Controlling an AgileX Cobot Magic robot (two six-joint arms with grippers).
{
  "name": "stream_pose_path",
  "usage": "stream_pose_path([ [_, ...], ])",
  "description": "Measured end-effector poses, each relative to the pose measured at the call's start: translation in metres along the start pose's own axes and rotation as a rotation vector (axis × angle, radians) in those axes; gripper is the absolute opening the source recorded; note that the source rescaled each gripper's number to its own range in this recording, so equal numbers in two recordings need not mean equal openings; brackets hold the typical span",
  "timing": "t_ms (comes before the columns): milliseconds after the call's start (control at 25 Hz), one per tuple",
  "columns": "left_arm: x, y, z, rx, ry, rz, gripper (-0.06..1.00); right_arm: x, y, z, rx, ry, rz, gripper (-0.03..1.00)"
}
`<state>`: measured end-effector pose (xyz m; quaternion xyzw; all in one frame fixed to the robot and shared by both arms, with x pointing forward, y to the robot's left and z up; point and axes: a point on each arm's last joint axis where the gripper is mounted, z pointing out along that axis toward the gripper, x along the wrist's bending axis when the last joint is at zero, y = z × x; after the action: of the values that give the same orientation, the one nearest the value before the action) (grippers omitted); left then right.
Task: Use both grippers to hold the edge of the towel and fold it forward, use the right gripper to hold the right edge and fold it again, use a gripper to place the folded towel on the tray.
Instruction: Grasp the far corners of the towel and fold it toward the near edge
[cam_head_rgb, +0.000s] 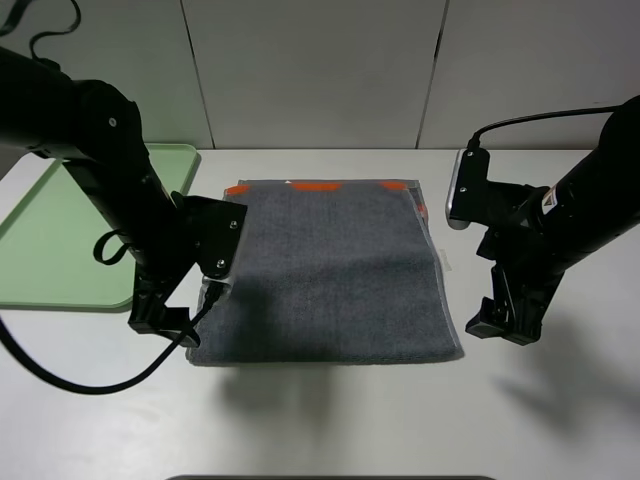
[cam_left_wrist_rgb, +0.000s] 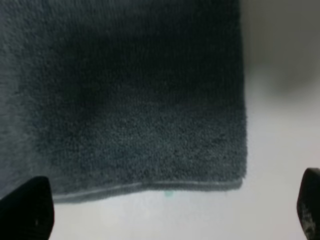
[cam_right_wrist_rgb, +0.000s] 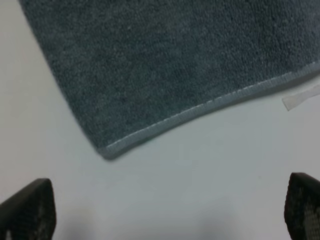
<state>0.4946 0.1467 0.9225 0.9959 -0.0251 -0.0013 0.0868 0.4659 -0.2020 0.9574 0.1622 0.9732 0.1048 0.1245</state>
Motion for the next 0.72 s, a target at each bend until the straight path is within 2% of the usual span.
stream_pose_path([
  [240, 0.001, -0.003, 0.023, 0.032, -0.059, -0.002, 0.98, 0.000, 0.000, 0.000, -0.003, -0.004, 0.000, 1.00],
  [400, -0.005, -0.002, 0.035, 0.067, -0.088, 0.040, 0.98, -0.001, 0.001, 0.000, -0.012, -0.015, 0.000, 1.00],
  [720, -0.018, 0.018, 0.040, 0.074, -0.095, 0.126, 0.98, -0.002, 0.002, 0.000, -0.017, -0.019, 0.004, 1.00],
])
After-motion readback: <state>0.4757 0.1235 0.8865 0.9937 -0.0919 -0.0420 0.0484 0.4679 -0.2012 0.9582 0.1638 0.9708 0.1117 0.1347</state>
